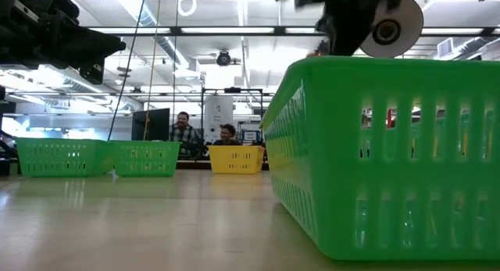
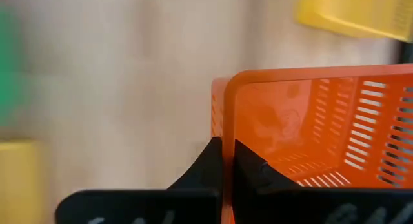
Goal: Stack baskets by color
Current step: Stack the top orange basket on the bottom orange basket
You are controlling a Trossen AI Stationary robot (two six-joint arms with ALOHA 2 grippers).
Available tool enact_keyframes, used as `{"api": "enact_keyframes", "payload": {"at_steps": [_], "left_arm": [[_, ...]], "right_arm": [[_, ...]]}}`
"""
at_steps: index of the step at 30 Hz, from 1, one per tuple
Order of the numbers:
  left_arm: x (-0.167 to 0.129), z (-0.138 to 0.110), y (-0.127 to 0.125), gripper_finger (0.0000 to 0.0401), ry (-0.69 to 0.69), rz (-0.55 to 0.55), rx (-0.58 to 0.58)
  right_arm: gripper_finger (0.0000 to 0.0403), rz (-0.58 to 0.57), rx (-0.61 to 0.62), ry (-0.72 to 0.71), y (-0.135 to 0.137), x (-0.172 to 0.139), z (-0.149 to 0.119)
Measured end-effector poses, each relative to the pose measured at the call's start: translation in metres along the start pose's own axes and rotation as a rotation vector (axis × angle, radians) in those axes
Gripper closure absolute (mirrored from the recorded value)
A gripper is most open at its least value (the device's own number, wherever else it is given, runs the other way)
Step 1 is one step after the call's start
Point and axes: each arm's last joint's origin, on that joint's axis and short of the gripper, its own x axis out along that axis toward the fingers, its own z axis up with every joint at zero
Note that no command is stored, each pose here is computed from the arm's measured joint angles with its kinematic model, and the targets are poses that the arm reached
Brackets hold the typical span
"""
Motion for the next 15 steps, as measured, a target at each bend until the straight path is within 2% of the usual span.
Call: {"api": "enact_keyframes", "payload": {"at_steps": [8,15], "left_arm": [[0.000,0.000,0.000,0.0369,0.000,0.001,0.000],[0.000,0.000,0.000,0.0367,0.000,0.000,0.000]], "right_arm": [[0.0394,0.153,0.087,-0.095,0.085,-0.046,-0.015],[0.0394,0.302,0.234,-0.140,0.143,-0.075,-0.039]]}}
